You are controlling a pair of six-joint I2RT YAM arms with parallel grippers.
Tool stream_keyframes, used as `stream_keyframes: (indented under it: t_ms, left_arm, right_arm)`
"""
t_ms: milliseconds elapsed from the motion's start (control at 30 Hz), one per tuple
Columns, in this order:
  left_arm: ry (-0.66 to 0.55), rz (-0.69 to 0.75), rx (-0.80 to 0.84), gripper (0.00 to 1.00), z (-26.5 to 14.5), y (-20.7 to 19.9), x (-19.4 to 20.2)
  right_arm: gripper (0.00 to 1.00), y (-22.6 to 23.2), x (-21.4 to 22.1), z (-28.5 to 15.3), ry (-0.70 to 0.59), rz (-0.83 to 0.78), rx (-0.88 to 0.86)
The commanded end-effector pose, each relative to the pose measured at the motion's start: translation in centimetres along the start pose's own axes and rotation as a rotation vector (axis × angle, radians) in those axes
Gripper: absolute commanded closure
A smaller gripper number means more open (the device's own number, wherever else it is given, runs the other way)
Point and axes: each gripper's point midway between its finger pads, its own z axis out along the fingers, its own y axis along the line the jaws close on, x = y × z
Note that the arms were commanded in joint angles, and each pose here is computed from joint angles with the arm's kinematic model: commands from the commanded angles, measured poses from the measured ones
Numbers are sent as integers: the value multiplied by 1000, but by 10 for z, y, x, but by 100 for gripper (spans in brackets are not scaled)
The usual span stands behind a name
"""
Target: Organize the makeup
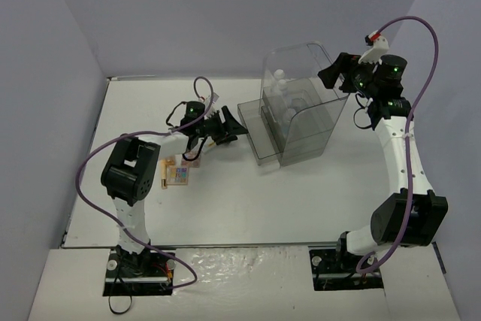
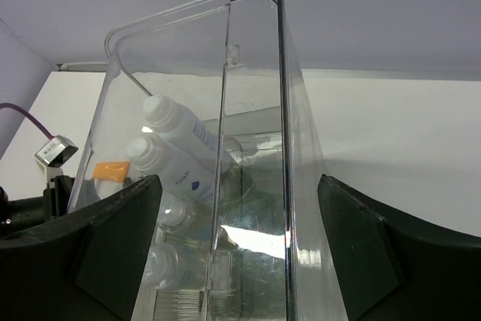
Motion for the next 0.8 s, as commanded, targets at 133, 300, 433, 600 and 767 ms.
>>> stream_keyframes:
  t_ms: [133,300,433,600,767]
  left_arm:
    - [-113,232,-74,29,-57,-56,-45]
    - [-168,337,-323,23,-102,-36,-54]
    - [-194,347,-553,16,-149,-6,-52]
    - [-231,336,-813,13,-206,33,-55]
    - [-215,242,-956,15,-238,80,-55]
  right_arm:
    - [1,25,-41,-25,-105,-62,-18]
    - [0,36,-60,-42,-149,-91,-16]
    - [0,42,-69,-58,-183,-122,12]
    - [0,48,-60,-74,-176,-169,71]
    - [0,64,-49,-82,-173,-197,65]
